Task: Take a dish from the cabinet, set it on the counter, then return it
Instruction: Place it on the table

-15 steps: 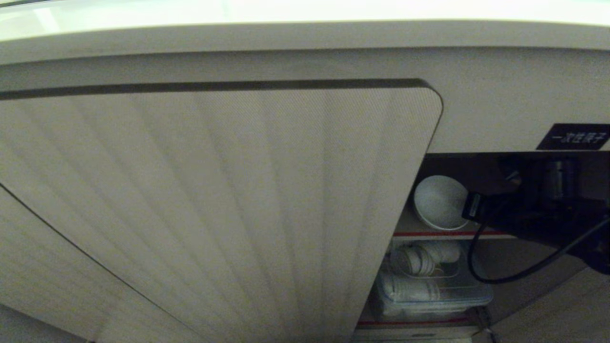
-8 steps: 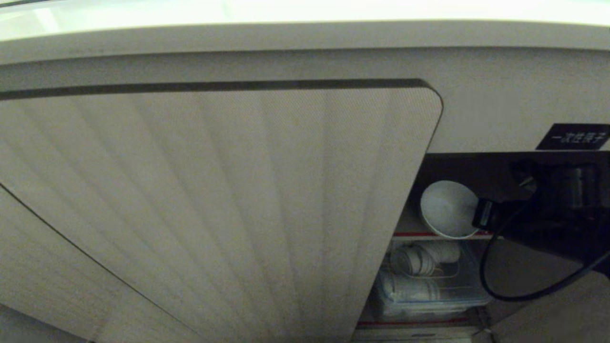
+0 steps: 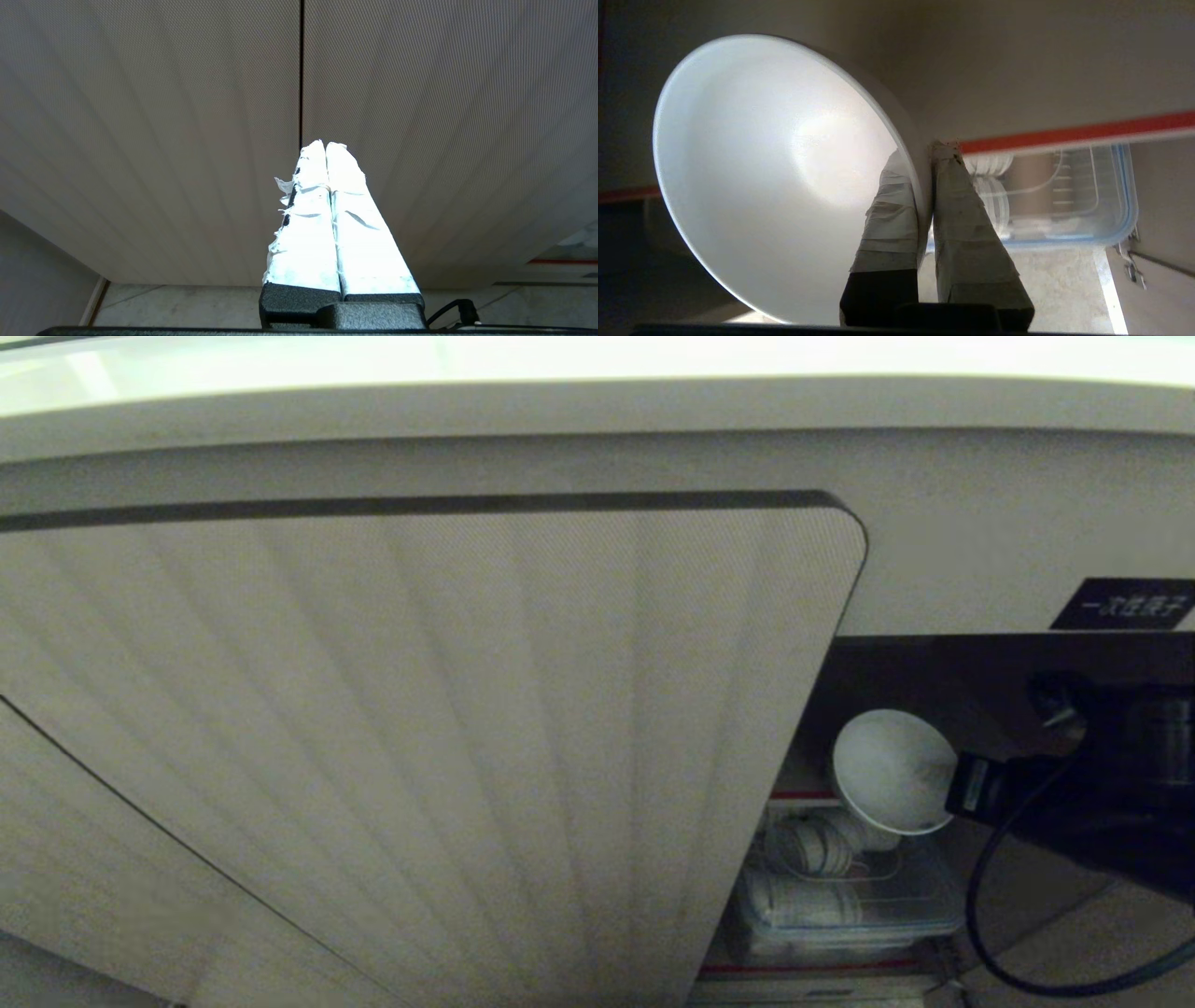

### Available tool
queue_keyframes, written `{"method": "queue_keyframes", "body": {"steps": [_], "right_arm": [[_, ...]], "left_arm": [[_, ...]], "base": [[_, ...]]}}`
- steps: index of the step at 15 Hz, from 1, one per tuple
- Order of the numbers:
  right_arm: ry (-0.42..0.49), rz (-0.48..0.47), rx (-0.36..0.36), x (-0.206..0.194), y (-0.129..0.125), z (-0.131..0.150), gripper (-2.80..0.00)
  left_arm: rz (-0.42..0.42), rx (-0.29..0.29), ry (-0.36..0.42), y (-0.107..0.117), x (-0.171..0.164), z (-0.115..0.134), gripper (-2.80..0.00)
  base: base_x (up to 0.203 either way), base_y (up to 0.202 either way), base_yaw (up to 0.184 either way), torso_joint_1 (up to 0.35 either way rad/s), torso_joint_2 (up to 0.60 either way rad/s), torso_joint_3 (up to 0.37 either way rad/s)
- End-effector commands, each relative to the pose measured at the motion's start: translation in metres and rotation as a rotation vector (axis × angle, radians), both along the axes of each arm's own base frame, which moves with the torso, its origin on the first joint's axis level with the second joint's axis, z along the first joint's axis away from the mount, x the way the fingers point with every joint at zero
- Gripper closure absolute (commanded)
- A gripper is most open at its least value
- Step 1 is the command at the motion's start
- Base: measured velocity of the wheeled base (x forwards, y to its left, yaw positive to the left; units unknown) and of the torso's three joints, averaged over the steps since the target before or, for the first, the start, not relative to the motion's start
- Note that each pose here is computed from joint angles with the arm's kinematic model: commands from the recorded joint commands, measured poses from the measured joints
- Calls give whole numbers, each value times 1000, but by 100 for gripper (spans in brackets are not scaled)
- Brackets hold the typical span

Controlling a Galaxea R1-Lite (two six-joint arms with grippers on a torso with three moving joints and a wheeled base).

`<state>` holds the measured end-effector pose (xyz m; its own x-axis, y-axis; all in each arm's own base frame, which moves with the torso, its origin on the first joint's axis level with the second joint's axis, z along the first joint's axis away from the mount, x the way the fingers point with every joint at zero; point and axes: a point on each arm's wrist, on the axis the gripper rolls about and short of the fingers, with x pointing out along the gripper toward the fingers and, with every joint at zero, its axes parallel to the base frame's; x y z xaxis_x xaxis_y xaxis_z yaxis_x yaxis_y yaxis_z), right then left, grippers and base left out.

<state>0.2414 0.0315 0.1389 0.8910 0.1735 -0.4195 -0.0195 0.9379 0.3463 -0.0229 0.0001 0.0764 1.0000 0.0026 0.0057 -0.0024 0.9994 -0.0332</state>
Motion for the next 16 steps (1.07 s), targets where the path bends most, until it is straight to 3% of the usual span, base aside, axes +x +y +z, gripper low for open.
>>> {"method": "queue_keyframes", "body": {"steps": [1,16], "right_arm": [[-12,1,4,-12,-1,2,0],[-19,39,11,-64,-1,1,0]], "left_arm": [[1,-1,-1,0,0,0,0],[1,-1,-1,0,0,0,0]], "base": [[0,0,0,0,0,0],[0,0,0,0,0,0]]}}
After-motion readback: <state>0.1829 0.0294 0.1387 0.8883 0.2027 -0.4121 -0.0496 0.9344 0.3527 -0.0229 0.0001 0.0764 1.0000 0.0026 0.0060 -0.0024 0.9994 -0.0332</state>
